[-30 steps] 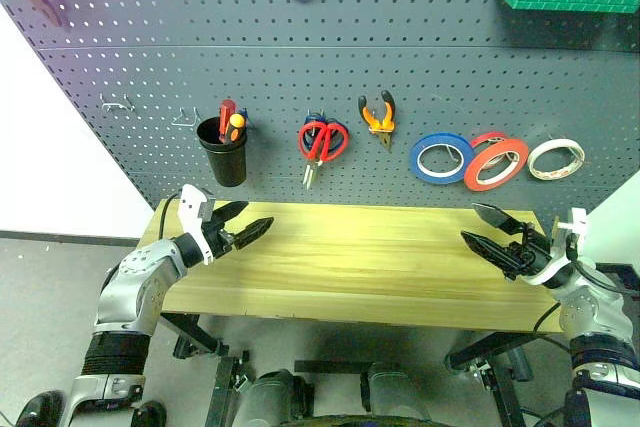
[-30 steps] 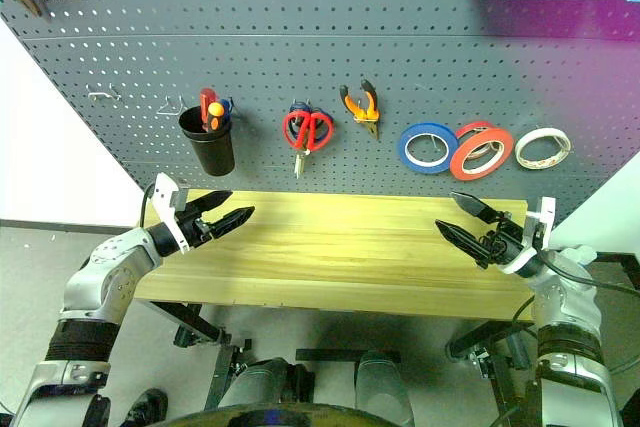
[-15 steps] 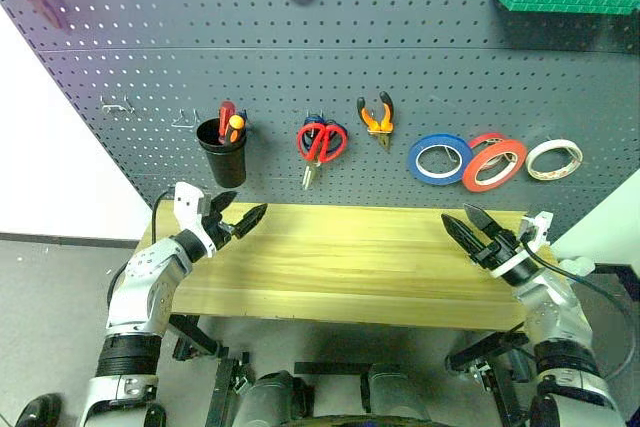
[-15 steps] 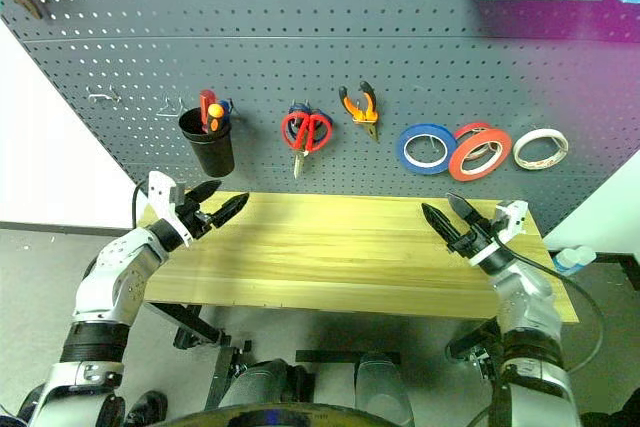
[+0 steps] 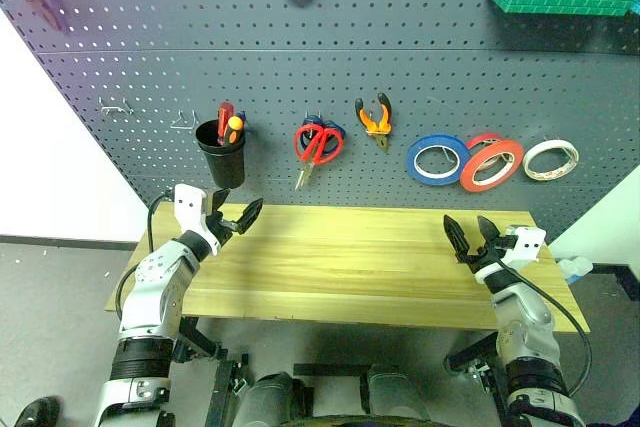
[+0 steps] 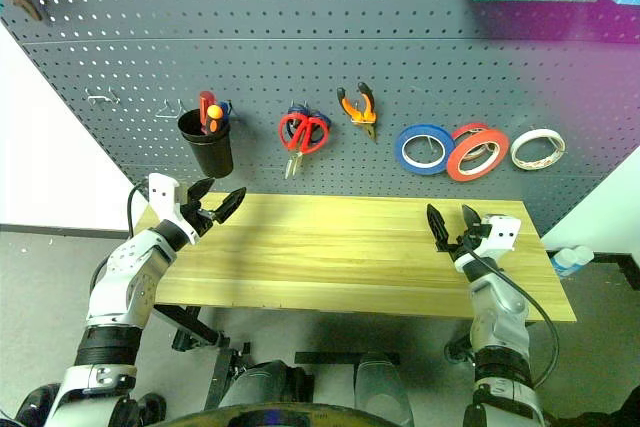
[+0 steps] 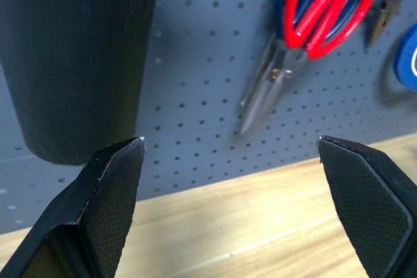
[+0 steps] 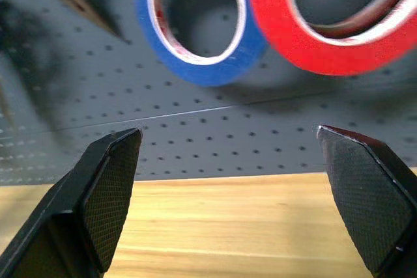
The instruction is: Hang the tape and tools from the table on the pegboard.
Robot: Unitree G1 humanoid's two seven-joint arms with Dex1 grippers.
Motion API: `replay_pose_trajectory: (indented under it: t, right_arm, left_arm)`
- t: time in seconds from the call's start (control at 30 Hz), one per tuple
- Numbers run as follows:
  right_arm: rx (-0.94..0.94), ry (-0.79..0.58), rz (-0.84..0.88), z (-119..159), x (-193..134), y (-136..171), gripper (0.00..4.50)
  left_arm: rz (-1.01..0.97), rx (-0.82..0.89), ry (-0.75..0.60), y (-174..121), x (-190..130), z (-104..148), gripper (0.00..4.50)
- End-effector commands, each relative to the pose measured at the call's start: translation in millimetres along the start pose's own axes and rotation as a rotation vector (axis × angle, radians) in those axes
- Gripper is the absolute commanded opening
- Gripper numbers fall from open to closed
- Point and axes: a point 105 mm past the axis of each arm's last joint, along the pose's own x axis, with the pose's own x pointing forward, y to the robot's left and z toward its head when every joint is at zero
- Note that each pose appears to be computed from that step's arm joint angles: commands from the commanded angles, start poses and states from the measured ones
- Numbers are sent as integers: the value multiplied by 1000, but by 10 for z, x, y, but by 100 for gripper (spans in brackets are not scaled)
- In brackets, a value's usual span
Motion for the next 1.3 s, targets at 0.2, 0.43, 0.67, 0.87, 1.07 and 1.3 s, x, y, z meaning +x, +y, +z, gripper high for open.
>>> replay_pose_trajectory:
  t: [0.2,0.43,0.67,0.87,1.07,1.3]
  right_arm:
    - [-82,-81,-85,189,56,-27,450]
    - [-102,-93,-100,176,40,77,450]
    - [-121,-65,-82,42,-69,262,450]
    - [-118,-53,-79,7,-113,321,450]
    - [-116,-52,-73,5,-121,331,450]
    - [-118,-62,-67,33,-81,343,450]
  left_arm:
    - [23,40,-38,-45,44,64,444]
    - [106,79,-45,-5,-18,4,444]
    - [137,133,-22,-64,-125,-118,444]
    - [122,136,-13,-166,-156,-167,444]
    - [120,135,-6,-181,-148,-187,444]
    - [122,144,-16,-169,-120,-141,444]
